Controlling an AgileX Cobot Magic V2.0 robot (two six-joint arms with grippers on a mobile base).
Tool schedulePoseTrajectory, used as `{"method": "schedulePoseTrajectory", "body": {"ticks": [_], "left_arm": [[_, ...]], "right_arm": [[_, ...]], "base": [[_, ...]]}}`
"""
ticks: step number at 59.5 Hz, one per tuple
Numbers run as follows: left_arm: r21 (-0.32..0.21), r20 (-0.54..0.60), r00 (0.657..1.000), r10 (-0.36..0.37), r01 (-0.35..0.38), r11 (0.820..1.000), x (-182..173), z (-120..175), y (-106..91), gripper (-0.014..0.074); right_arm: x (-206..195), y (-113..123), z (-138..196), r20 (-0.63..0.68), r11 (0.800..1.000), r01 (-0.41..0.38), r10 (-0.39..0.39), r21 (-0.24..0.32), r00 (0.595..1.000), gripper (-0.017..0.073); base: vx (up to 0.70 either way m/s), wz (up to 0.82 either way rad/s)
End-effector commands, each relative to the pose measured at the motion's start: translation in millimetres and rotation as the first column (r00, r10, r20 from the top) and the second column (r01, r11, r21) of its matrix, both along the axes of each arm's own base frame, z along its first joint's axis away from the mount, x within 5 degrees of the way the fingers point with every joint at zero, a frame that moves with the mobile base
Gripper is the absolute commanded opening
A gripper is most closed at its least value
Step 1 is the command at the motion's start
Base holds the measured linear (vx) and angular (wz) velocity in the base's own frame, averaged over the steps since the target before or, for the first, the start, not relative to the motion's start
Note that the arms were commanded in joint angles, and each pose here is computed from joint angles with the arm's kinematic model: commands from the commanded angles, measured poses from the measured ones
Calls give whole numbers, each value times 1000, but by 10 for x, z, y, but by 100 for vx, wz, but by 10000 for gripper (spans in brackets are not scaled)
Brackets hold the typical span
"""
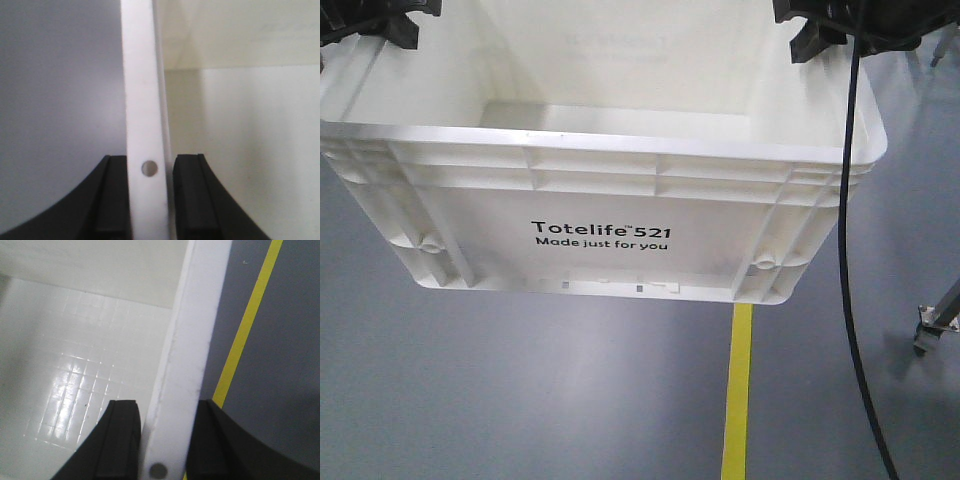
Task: Place moving items into box and shelve
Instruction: 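Keep the tote gripped by both rims while driving across the floor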
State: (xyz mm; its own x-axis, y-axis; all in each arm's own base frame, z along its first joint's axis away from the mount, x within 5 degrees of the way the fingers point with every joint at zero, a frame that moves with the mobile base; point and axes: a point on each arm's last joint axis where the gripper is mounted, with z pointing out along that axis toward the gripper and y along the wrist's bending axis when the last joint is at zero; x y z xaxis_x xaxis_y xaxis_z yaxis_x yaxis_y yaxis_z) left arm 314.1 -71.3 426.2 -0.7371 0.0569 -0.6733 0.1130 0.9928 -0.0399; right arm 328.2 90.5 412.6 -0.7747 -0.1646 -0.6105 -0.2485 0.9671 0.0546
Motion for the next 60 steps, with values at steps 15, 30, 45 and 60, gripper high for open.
{"method": "schedulePoseTrajectory", "body": {"ticks": [15,30,45,60], "left_arm": [[-83,225,974,-18,38,996,-113,404,-26,-13],[-84,225,974,-18,38,996,-113,404,-26,-13],[-84,225,974,-18,38,996,-113,404,-26,-13],[-84,225,974,-18,38,996,-113,404,-26,-13]], "right_arm": [[-142,40,408,202,995,-53,34,88,979,-13],[-143,40,406,200,995,-53,35,88,979,-13],[-143,40,406,200,995,-53,35,88,979,-13],[-142,40,407,202,995,-53,34,88,979,-13]], "base": [[54,-20],[56,-17],[57,-16],[57,-18]]}}
